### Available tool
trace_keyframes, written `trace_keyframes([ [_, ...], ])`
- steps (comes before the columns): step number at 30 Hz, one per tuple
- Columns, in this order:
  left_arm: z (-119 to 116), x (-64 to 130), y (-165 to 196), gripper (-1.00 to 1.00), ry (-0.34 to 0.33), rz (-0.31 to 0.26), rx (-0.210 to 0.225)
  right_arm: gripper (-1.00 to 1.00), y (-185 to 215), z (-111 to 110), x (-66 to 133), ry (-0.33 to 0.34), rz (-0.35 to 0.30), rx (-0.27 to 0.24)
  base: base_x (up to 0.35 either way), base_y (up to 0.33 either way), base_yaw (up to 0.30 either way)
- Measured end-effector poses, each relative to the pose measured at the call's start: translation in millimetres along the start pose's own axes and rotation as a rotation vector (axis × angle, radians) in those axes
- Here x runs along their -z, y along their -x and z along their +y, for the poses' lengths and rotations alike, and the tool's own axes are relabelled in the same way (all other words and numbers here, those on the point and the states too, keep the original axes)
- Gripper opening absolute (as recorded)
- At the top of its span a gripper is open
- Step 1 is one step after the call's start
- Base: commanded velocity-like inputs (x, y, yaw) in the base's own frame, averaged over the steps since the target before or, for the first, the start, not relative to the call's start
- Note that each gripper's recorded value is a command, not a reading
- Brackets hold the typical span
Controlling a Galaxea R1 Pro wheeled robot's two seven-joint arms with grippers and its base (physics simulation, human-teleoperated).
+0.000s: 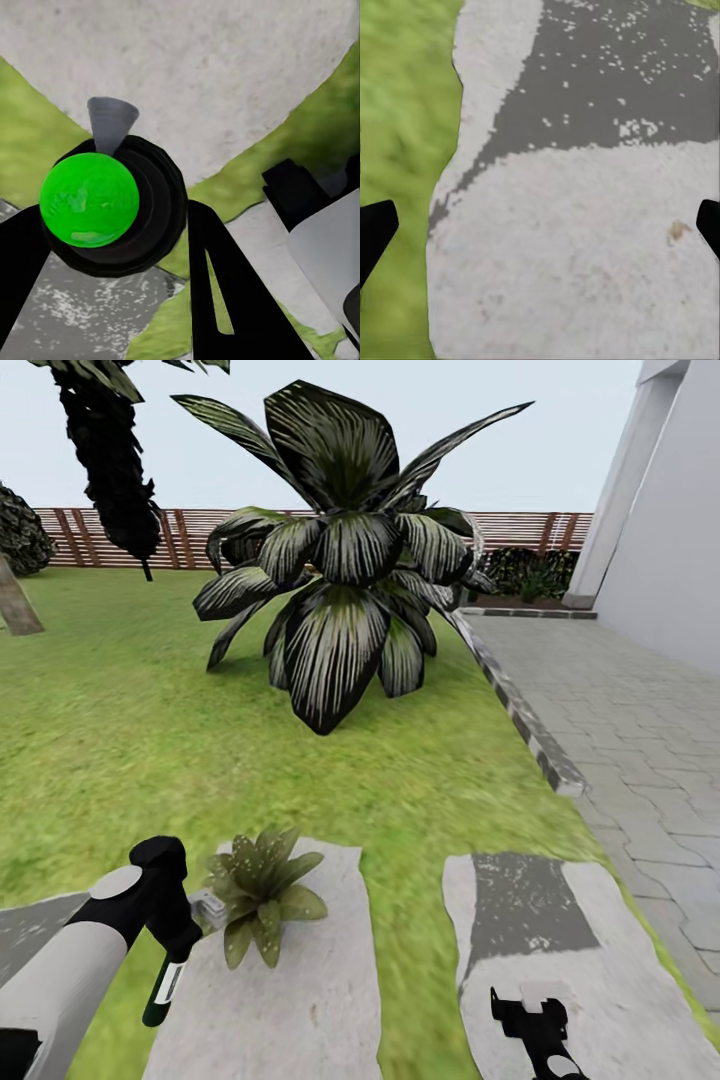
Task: Pick up the pesticide atomizer in the garden and spray insectifuge to fully cover both potted plants in the garden.
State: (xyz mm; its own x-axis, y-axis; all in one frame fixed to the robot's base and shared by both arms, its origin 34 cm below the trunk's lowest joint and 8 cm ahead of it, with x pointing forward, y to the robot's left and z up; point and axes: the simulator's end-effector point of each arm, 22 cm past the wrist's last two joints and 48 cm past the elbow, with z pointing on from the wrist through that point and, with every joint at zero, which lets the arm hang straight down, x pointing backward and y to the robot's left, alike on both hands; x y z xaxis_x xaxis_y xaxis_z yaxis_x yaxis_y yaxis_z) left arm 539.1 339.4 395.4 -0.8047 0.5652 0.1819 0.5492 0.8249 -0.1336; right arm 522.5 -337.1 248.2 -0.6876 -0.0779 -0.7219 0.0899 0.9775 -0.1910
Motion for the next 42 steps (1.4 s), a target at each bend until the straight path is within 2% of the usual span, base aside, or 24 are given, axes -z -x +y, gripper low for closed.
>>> trace_keyframes([
  [9, 0.4, -6.8, -6.4, -1.0, 0.004, 0.014, 0.003, 1.0, -0.3, 0.1, -0.2, 0.0, 0.001, 0.0, 0.112, -0.181, 0.276],
  [13, -3.1, -30.3, -26.0, -1.0, 0.014, 0.056, 0.004, 1.0, -0.4, 0.4, -0.2, 0.002, 0.001, 0.001, 0.001, -0.013, 0.16],
  [15, 0.0, -35.8, -31.2, -1.0, 0.034, 0.065, 0.005, 1.0, -0.4, -0.7, -0.3, 0.001, 0.001, 0.002, 0.0, -0.002, 0.026],
  [19, 14.3, -35.3, -31.7, -1.0, 0.05, 0.015, 0.073, 1.0, -0.6, -1.6, -0.4, 0.0, 0.001, 0.005, 0.0, 0.0, 0.005],
  [22, 20.0, -35.8, -31.4, -1.0, 0.068, 0.002, 0.09, 1.0, -0.6, -2.7, -0.5, -0.001, 0.001, 0.004, 0.0, 0.0, 0.0],
  [28, 9.2, -38.3, -21.3, -1.0, 0.059, -0.007, 0.077, 1.0, -0.5, -2.9, -0.5, -0.002, 0.001, 0.004, 0.017, -0.001, 0.0],
  [34, 8.5, -38.7, -21.2, -1.0, 0.061, -0.006, 0.073, 1.0, -0.1, -2.0, -0.2, -0.001, 0.0, 0.003, 0.212, -0.117, 0.014],
  [38, 14.9, -39.0, -25.5, -1.0, 0.082, 0.003, 0.077, 1.0, -0.3, -0.7, -0.3, 0.001, 0.0, 0.002, 0.037, -0.022, 0.237],
  [42, 3.5, -57.7, -40.1, -1.0, 0.058, 0.041, 0.074, 1.0, -0.3, -0.6, -0.3, 0.001, 0.0, 0.002, 0.004, -0.002, 0.273],
])
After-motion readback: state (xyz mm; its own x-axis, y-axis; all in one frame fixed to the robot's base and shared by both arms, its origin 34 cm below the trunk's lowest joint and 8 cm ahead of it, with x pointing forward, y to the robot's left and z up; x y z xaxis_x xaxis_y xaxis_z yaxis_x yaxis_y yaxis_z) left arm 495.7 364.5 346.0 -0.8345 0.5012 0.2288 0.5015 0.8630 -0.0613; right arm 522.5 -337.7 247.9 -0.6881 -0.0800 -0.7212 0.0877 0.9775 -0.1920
